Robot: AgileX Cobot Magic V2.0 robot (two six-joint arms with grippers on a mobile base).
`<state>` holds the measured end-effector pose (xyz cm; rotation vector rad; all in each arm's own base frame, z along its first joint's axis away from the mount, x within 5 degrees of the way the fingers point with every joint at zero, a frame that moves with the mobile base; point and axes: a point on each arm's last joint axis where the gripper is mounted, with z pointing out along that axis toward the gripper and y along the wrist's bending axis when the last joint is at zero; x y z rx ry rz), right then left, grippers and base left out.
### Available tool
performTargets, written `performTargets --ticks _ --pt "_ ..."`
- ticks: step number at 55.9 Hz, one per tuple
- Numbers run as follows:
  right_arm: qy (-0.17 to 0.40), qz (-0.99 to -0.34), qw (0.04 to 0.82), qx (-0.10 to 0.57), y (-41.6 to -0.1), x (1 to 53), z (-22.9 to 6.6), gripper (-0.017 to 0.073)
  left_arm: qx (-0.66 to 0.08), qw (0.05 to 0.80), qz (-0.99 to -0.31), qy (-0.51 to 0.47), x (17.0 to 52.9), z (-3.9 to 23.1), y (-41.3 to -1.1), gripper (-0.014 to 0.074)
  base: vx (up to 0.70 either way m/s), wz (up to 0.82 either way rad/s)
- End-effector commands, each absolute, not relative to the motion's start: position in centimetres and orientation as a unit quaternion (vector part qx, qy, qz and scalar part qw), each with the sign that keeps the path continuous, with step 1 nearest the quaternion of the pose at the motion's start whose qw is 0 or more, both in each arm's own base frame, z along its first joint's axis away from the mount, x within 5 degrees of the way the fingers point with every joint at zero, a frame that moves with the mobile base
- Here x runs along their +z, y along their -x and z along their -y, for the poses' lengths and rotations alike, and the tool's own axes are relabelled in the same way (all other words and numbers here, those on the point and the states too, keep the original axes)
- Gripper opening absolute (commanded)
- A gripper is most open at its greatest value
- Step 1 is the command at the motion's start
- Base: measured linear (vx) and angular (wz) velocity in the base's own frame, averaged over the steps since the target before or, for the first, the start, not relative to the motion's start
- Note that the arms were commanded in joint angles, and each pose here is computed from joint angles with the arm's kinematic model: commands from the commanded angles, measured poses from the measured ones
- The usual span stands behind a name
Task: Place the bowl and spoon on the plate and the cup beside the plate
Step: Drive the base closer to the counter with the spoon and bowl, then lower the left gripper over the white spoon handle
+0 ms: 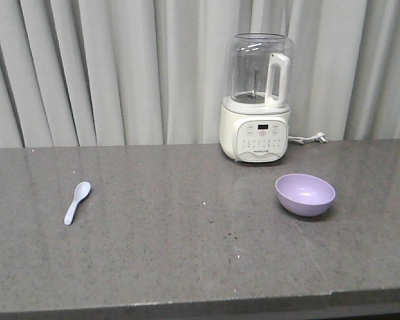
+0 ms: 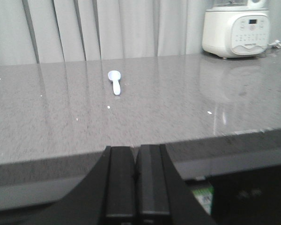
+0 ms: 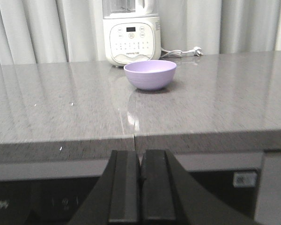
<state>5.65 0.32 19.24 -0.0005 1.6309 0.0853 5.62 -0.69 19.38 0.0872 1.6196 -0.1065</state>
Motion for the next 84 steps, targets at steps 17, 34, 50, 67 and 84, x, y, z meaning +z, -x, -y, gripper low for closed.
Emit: performTargets --ticks 17,34,50,67,84 --pt "0.004 -0.698 0.715 0.031 -5.66 19.84 -0.28 -0.0008 -0.055 0.726 -0.685 -0.033 20.99 0.67 -5.45 -0.0003 0.44 0.12" --pt "0.004 -0.698 0.715 0.031 -5.66 19.84 -0.28 -0.0008 -0.055 0.726 -0.685 -0.033 20.99 0.67 -5.45 -0.0003 0.35 0.08" --pt "0.004 -0.698 0.715 0.031 -5.66 19.84 -0.28 -0.0008 -0.055 0.726 -0.685 -0.033 20.99 0.67 -5.45 -0.0003 0.17 0.03" --pt "0.004 -0.698 0.715 0.031 -5.66 19.84 -0.28 -0.0008 -0.055 0.726 -0.685 -0.033 20.99 0.67 -5.45 -0.0003 0.06 0.00" --pt "0.001 -0.682 0.730 0.035 -5.64 20.27 -0.28 -0.0008 -0.056 0.736 -0.674 -0.032 21.35 0.67 -5.42 -0.0003 0.00 0.00"
